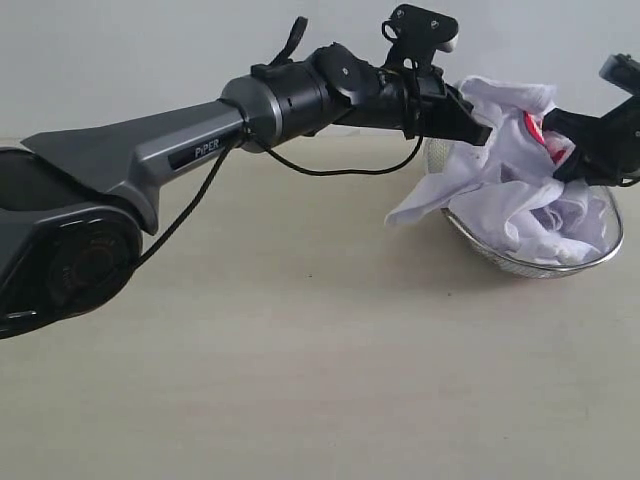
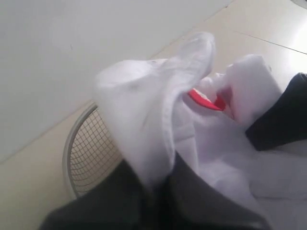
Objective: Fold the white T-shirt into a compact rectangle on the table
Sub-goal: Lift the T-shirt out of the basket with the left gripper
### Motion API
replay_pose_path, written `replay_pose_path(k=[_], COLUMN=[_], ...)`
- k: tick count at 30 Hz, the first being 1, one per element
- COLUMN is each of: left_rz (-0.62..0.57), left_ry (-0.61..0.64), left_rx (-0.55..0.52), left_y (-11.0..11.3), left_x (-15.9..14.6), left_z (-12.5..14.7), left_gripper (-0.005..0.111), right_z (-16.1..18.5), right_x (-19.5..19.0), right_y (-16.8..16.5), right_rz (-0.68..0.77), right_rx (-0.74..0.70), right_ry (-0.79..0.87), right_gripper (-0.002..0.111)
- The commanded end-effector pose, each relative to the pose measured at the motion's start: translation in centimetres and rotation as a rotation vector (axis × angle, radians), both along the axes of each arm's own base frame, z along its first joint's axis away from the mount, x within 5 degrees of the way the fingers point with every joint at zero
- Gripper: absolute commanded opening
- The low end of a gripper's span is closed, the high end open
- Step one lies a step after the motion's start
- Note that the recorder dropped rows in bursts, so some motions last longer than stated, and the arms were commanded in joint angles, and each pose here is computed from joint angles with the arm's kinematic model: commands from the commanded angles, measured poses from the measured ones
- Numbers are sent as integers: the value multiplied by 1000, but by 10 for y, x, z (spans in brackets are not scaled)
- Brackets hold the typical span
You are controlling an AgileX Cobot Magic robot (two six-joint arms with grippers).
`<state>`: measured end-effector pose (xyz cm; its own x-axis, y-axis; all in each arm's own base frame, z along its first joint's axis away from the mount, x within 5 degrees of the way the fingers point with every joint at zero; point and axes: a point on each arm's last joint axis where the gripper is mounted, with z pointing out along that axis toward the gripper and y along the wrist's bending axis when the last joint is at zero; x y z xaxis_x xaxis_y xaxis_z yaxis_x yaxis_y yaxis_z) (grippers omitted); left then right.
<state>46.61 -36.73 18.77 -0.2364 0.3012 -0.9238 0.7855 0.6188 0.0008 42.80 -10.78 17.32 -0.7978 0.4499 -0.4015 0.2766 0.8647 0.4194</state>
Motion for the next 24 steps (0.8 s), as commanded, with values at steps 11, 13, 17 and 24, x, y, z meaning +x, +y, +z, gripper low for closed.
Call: replay_pose_path(k=[11, 13, 17, 24], left_rz=[-31, -43, -56, -82], left_ry=[-78, -79, -97, -124], left_rx=[-60, -62, -75, -69], left_y=[8, 8, 11, 18], left_x=[-13, -15, -21, -33], left_z=[75, 82, 101, 133], left_gripper=[4, 4, 4, 4], right_z=[74, 84, 107, 151], right_x=[-14, -18, -26, -44], right_y=[15, 18, 23, 34], right_rz=[63, 80, 103, 146], right_rx=[58, 56, 55, 67], right_ry=[-174, -188, -240, -354], right_gripper=[0, 0, 0, 0])
